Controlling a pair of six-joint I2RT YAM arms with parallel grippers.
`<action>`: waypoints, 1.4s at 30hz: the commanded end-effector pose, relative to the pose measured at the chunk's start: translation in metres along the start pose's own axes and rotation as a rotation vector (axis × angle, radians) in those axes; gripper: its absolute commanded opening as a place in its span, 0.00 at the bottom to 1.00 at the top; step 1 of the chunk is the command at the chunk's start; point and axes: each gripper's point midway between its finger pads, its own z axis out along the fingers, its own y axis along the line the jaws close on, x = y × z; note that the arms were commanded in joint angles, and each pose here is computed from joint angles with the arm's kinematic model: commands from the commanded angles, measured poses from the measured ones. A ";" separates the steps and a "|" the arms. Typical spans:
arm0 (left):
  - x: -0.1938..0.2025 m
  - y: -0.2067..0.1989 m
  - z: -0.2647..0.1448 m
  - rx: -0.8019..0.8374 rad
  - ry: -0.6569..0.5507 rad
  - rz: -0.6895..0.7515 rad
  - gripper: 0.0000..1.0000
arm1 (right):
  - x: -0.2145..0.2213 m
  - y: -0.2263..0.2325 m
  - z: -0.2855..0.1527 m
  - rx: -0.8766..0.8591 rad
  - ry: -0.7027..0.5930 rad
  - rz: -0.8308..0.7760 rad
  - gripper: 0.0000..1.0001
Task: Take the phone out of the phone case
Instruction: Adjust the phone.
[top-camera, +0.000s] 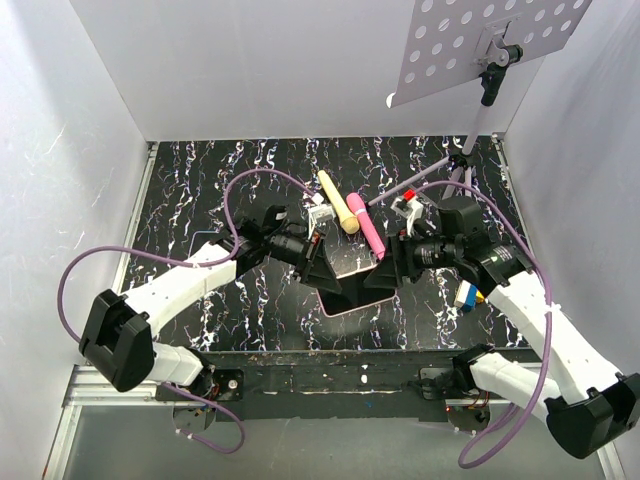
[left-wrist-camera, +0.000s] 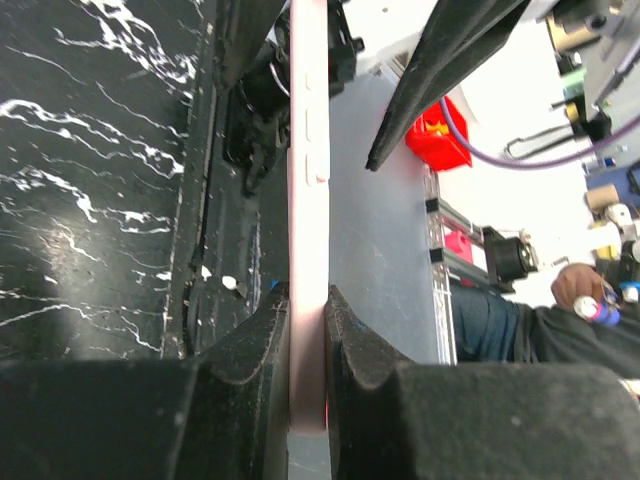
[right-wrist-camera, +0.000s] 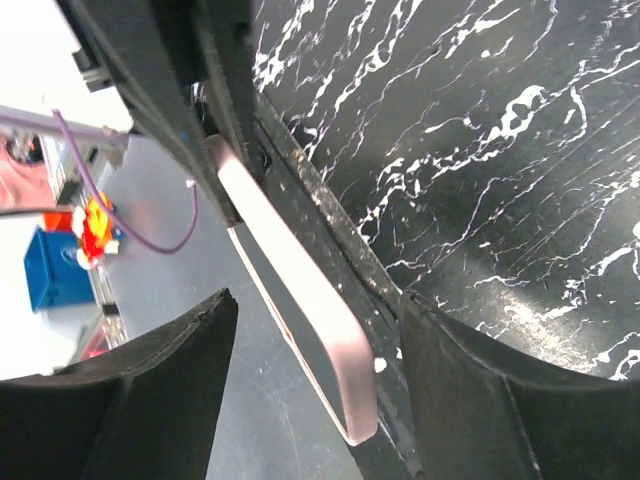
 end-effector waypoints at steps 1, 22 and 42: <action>-0.037 -0.021 -0.008 -0.021 -0.146 0.079 0.00 | -0.022 0.006 -0.008 -0.093 -0.142 0.045 0.73; -0.071 -0.061 -0.020 0.138 -0.314 0.099 0.00 | -0.053 0.051 -0.035 -0.440 -0.277 0.092 0.56; -0.101 -0.064 -0.031 0.119 -0.462 0.050 0.00 | -0.088 0.039 -0.039 -0.371 -0.495 0.137 0.01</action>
